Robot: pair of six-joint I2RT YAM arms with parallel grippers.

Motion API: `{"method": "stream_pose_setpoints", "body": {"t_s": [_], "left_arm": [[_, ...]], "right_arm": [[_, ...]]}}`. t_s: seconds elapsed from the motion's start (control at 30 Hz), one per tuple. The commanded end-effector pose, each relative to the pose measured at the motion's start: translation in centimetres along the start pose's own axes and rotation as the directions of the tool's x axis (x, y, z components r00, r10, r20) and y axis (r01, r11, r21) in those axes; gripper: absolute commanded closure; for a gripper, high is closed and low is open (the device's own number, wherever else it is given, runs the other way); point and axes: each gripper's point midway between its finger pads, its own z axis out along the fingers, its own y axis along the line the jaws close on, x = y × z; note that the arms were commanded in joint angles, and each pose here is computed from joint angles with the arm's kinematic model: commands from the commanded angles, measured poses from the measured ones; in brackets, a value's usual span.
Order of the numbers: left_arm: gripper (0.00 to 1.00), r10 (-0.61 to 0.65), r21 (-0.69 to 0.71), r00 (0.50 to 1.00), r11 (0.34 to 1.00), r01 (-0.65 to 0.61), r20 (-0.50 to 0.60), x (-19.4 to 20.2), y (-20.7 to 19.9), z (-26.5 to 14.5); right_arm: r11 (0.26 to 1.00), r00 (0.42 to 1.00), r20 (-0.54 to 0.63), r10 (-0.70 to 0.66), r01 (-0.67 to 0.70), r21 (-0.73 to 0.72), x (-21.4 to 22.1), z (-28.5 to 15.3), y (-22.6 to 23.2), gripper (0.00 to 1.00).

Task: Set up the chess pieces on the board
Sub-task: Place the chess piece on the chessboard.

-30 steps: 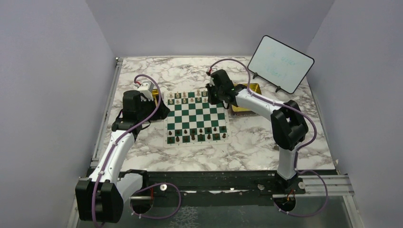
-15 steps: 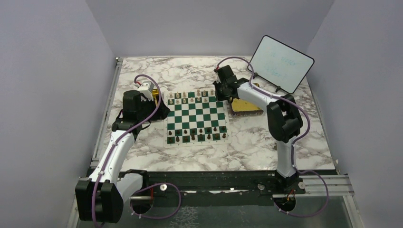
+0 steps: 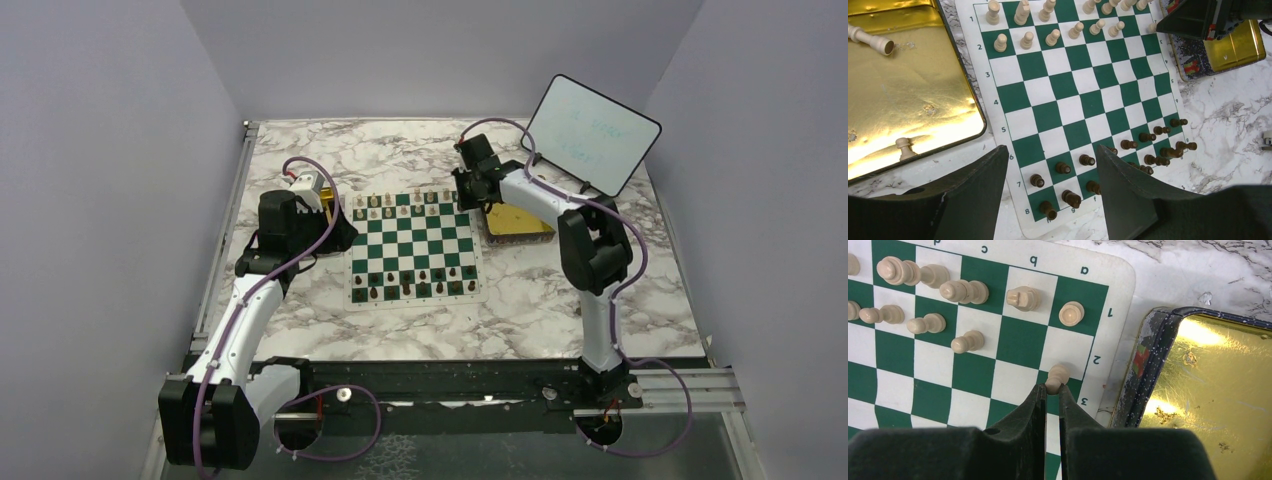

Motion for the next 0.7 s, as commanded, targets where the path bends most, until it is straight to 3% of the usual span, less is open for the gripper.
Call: {"method": "stream_pose_setpoints", "body": {"t_s": [0.0,0.67], "left_arm": [[0.34,0.03,-0.006,0.999,1.0,-0.03,0.034,-0.8,-0.1,-0.4],[0.34,0.029,-0.007,0.999,1.0,-0.029,0.028,-0.7,0.0,-0.3]], "right_arm": [[1.0,1.0,-0.013,0.012,-0.012,-0.014,-0.2,0.6,0.0,0.86],[1.0,0.999,-0.035,0.006,-0.006,0.008,0.3,1.8,-0.6,0.83]]}}
